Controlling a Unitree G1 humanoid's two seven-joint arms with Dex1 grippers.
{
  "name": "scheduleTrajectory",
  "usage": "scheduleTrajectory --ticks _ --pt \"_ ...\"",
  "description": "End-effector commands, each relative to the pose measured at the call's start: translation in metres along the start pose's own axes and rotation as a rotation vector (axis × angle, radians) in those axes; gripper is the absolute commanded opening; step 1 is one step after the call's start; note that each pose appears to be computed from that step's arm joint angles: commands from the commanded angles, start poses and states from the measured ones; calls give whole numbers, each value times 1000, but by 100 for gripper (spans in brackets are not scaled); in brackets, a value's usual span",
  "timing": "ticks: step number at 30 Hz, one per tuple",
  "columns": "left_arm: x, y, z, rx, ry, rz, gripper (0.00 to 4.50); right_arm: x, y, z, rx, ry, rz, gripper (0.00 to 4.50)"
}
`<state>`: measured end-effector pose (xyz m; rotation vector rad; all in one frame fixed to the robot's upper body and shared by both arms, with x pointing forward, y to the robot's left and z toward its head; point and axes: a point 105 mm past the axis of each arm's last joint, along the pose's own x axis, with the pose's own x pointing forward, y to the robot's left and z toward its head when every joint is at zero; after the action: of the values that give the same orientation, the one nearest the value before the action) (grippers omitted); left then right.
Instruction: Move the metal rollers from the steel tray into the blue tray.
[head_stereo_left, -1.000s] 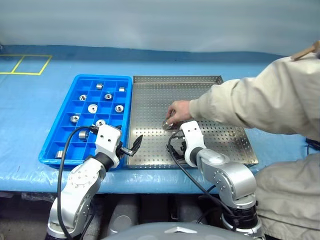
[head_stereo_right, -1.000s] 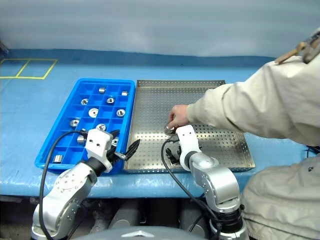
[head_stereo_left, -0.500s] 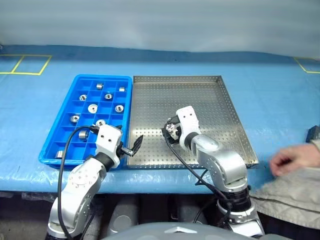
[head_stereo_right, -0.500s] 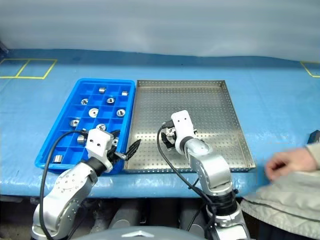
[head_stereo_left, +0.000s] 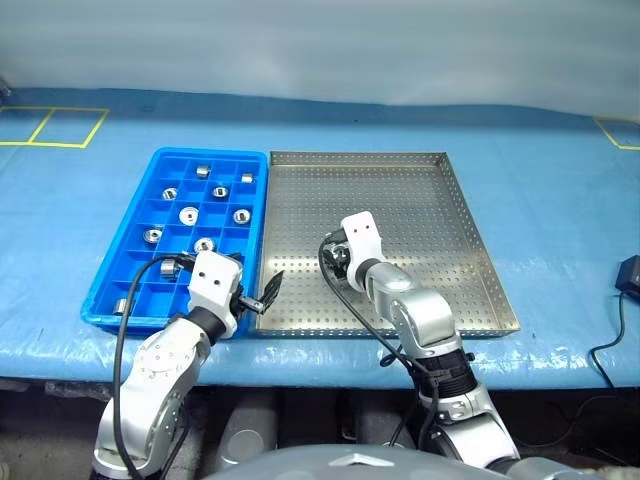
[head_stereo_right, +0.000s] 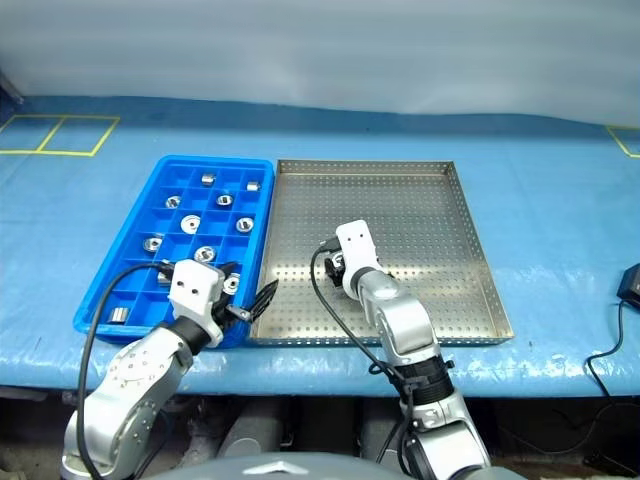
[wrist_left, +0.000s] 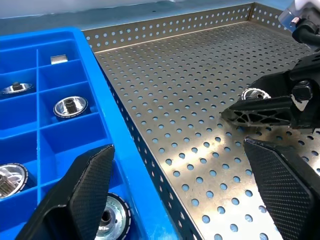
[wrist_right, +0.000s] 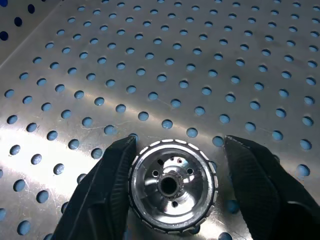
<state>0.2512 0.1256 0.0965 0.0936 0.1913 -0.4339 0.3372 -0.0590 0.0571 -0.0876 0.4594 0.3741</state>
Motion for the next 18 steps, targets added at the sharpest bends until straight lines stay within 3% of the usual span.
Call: scheduleTrajectory --ticks 1,2,9,18 --pt "-5 -1 13 16 -53 11 450 -8 6 14 -2 -52 31 190" --pt "-5 0 13 16 -53 16 450 -11 8 16 -3 -56 43 171" --pt "-17 16 14 19 -76 143 450 -30 31 47 -109 -117 180 171" --pt "-54 38 13 7 -89 355 450 -26 89 91 -206 -233 397 171"
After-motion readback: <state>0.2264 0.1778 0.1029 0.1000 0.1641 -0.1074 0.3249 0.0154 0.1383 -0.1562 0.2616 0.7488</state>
